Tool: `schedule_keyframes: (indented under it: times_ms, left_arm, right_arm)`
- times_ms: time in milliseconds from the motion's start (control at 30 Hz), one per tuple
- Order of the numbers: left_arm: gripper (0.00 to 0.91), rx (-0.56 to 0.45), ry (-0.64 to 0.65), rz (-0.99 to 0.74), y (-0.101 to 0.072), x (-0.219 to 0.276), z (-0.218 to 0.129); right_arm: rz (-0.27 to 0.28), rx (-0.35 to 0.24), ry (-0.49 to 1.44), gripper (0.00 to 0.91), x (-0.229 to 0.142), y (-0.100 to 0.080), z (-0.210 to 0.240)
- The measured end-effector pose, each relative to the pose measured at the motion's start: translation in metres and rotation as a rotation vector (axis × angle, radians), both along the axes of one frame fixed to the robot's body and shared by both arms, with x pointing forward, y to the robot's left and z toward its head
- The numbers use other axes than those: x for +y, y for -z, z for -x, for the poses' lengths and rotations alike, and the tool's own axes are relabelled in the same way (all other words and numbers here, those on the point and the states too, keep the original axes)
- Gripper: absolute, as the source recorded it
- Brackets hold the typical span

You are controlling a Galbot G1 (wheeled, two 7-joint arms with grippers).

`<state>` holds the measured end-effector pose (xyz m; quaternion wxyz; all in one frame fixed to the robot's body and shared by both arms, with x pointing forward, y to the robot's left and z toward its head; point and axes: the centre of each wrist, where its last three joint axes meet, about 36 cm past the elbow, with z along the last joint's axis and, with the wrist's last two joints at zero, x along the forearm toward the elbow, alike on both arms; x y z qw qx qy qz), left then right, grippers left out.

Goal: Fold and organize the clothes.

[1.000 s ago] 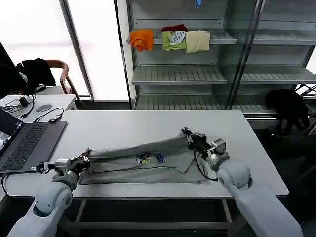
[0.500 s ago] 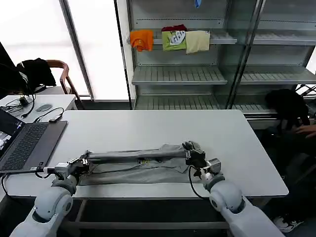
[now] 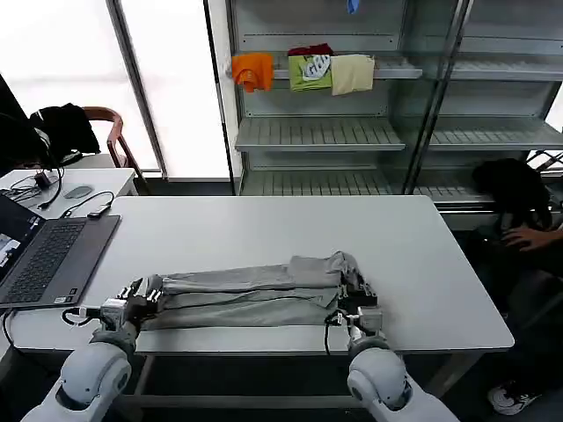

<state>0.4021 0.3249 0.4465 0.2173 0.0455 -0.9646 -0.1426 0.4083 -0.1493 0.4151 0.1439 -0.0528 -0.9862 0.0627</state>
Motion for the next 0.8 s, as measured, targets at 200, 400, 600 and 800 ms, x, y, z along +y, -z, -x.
schedule_keyframes:
  times_ms: [200, 400, 600, 800]
  left_arm:
    - [0.715, 0.001, -0.016, -0.055, -0.006, 0.006, 0.012]
    - [0.907, -0.022, -0.026, -0.047, -0.018, 0.002, 0.022]
    - [0.907, -0.06, -0.022, 0.051, -0.025, -0.017, 0.025]
    - [0.907, -0.082, -0.062, 0.202, -0.012, -0.033, 0.025]
  right_arm:
    - [0.041, 0.012, 0.104, 0.907, 0.001, -0.015, 0.014]
    - [0.048, -0.076, 0.12, 0.907, -0.013, -0.035, 0.023]
    - [0.01, -0.193, 0.042, 0.907, -0.032, -0.052, 0.026]
    - [-0.025, -0.259, -0.07, 0.907, -0.058, -0.055, 0.027]
